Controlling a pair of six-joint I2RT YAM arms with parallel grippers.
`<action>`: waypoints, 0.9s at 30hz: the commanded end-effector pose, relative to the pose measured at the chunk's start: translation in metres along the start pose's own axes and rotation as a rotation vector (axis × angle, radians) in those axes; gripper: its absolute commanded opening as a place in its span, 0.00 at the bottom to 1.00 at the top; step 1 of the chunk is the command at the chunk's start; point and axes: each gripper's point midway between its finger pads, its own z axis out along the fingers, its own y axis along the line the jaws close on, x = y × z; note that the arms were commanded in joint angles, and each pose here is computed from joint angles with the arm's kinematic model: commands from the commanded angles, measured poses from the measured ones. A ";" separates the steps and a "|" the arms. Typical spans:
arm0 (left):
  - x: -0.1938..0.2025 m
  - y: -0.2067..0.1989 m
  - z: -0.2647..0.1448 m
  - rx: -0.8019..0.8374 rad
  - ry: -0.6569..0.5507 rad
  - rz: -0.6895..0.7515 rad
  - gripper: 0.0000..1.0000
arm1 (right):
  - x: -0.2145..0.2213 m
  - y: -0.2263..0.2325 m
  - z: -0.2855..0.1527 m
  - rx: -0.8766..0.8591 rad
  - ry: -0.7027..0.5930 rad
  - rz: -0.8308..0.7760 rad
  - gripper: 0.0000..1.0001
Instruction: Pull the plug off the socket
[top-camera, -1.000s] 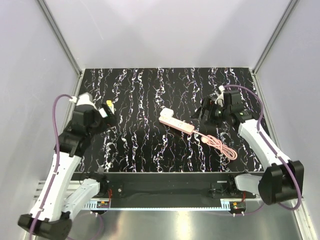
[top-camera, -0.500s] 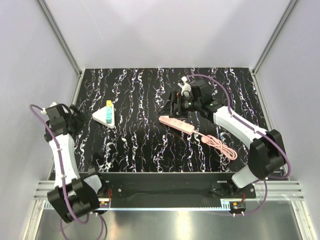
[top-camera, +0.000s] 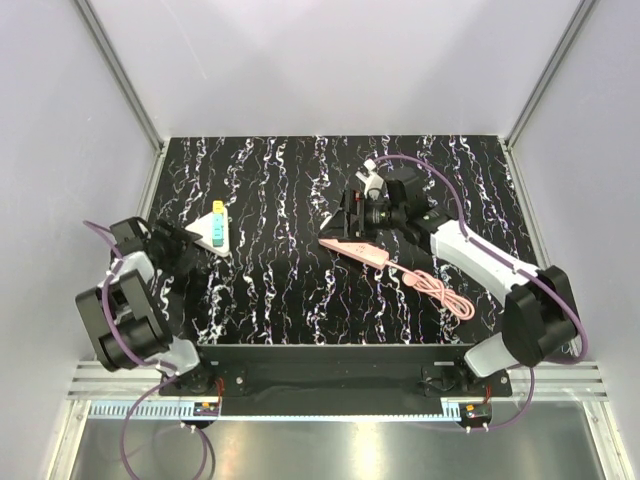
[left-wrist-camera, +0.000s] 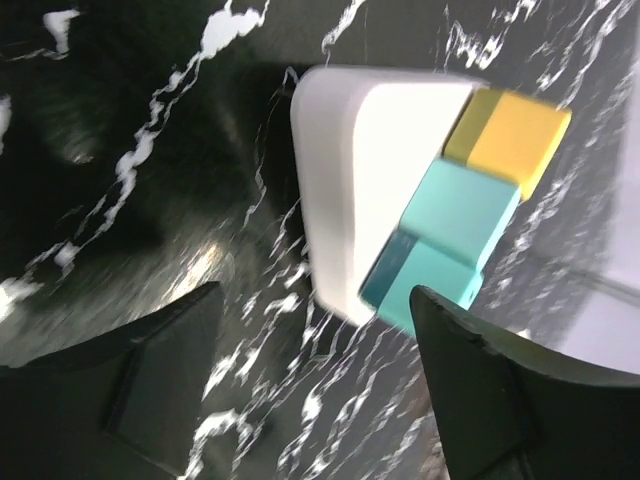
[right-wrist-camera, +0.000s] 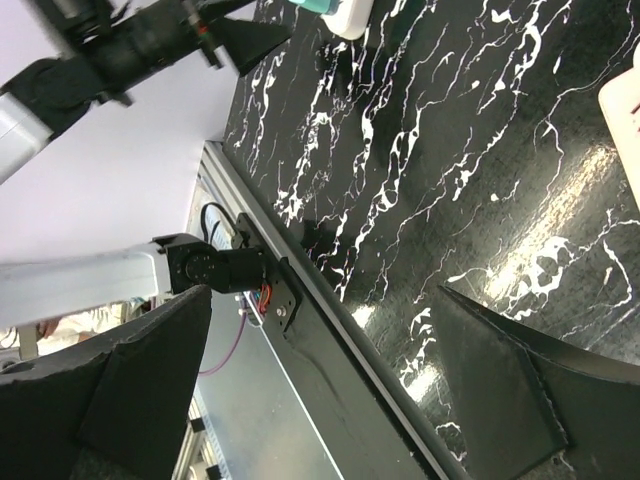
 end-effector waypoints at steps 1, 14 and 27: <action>-0.026 -0.036 0.012 0.184 -0.057 -0.058 0.77 | -0.007 0.026 -0.018 -0.063 -0.057 -0.109 0.98; -0.034 -0.019 0.041 0.147 -0.061 -0.126 0.66 | -0.002 0.022 -0.025 -0.034 -0.087 -0.102 0.98; -0.025 -0.010 0.060 0.186 -0.061 -0.164 0.64 | -0.005 0.025 -0.021 -0.056 -0.093 -0.057 0.98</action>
